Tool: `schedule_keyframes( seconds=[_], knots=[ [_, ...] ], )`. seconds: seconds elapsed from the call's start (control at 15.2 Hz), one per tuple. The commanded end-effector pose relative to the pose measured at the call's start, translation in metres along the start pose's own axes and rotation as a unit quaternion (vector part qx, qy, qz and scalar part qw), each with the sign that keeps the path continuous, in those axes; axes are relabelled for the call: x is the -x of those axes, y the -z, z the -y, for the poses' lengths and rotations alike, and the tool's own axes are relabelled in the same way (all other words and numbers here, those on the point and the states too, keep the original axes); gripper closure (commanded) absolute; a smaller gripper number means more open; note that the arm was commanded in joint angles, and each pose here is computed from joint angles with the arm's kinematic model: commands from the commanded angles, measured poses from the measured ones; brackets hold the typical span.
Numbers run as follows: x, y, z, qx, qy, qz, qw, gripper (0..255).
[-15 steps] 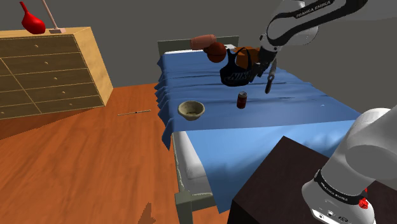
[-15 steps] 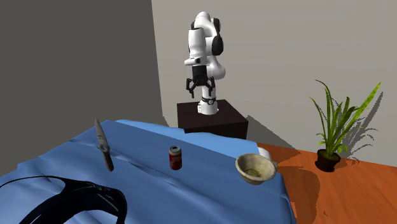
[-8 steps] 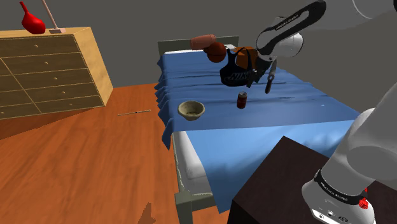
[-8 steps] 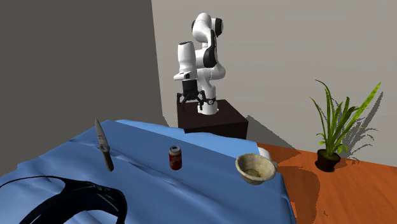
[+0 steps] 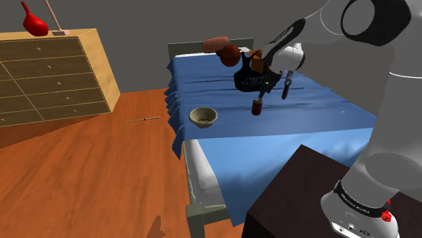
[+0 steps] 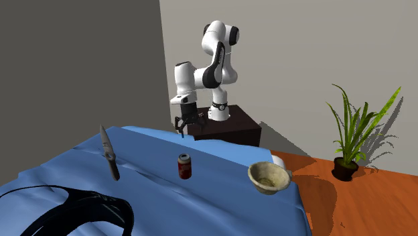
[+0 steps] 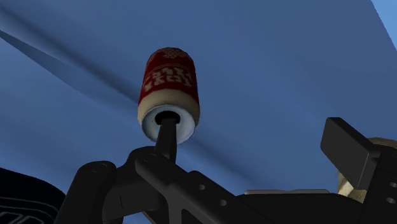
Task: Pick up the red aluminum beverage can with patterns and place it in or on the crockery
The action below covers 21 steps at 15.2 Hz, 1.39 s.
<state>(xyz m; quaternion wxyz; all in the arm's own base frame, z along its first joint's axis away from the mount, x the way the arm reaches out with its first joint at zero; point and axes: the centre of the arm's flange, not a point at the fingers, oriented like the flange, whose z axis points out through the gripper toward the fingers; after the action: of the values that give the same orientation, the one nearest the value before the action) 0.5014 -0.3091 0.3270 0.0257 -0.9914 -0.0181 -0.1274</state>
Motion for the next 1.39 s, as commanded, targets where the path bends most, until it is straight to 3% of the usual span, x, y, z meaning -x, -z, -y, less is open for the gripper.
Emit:
schedule_keyframes(
  seconds=[0.0,0.33,0.79,1.32],
  knots=[
    [-0.006,-0.02,-0.02,-0.003,0.002,-0.001,1.0,0],
    [-0.021,-0.066,-0.061,-0.008,0.005,-0.003,0.9999,0],
    [-0.021,-0.103,-0.061,-0.008,0.005,-0.003,0.9999,0],
    [-0.021,-0.106,-0.061,-0.008,0.005,-0.003,0.9999,0]
  ],
)
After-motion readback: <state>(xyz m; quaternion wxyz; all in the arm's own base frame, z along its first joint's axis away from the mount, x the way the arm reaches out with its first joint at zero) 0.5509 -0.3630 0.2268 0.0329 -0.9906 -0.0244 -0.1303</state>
